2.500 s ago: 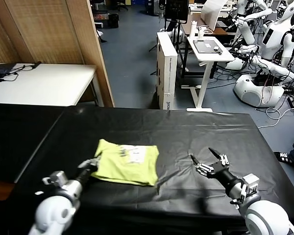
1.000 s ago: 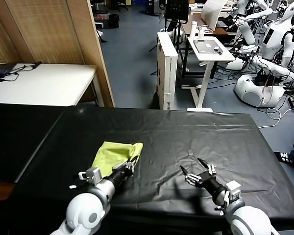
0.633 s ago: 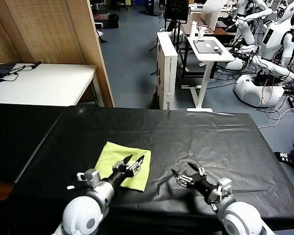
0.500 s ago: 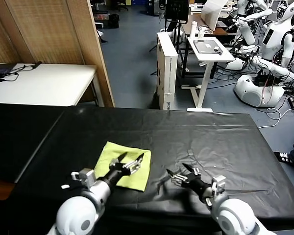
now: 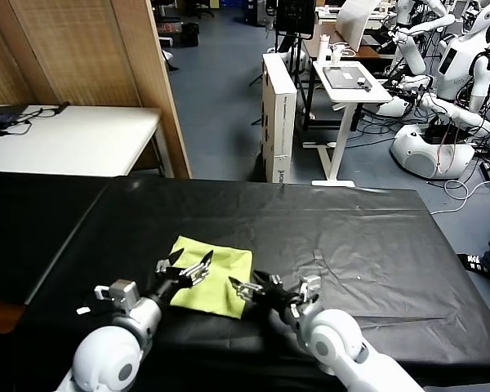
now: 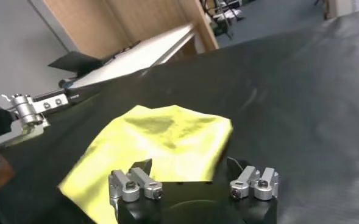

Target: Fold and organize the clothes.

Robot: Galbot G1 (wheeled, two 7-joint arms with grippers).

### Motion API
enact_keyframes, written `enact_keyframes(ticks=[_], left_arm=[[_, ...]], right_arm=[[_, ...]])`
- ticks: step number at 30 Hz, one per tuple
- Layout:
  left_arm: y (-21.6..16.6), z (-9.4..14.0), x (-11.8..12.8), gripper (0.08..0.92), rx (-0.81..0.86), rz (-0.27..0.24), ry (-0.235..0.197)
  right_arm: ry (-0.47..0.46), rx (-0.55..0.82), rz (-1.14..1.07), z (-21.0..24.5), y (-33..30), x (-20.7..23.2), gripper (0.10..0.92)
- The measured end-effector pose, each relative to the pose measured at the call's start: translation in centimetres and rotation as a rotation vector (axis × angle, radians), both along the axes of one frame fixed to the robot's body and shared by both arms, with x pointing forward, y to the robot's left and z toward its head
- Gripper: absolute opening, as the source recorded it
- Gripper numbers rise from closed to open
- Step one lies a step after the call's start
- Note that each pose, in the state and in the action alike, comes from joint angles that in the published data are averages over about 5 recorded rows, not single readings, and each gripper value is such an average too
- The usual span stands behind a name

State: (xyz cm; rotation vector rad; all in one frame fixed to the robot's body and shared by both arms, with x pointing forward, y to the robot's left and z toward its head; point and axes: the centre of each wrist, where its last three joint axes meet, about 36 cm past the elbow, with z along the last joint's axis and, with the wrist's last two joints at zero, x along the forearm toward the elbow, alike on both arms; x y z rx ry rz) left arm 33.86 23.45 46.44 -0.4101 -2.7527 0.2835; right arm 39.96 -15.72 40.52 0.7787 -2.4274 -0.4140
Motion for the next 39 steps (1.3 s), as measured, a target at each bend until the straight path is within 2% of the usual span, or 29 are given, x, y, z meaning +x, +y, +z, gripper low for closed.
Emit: enact_keyframes(ticks=[3, 10, 13, 17, 27, 34, 37, 39], left_arm=[[0.2, 0.0, -0.1, 0.907, 0.003, 0.009, -0.002], [1.3, 0.4, 0.0, 0.907, 0.013, 0.038, -0.011], [2.0, 0.6, 0.0, 0.907, 0.018, 0.054, -0.013], [2.9, 1.0, 0.0, 0.907, 0.017, 0.075, -0.017], [3.0, 1.4, -0.2, 0.907, -0.005, 0.095, -0.025], [3.1, 1.4, -0.5, 0.907, -0.011, 0.135, -0.037], [3.1, 1.2, -0.4, 0.907, -0.024, 0.149, -0.05], [3.1, 1.0, -0.4, 0.907, -0.035, 0.156, -0.065]], right_arm=[[0.006, -0.005, -0.004, -0.2, 0.0, 0.2, 0.675], [0.005, -0.018, -0.024, -0.2, -1.2, 0.0, 0.236], [0.001, -0.029, -0.049, 0.1, -2.2, -0.3, 0.148], [-0.006, -0.086, -0.107, 0.9, -4.5, -0.7, 0.14], [-0.029, -0.409, -0.241, 3.9, -9.5, -0.3, 0.141], [-0.016, -0.44, -0.206, 5.2, -11.2, -0.5, 0.141], [-0.023, -0.445, -0.189, 5.5, -11.8, -0.7, 0.211], [-0.029, -0.449, -0.187, 5.8, -12.1, -0.9, 0.327]])
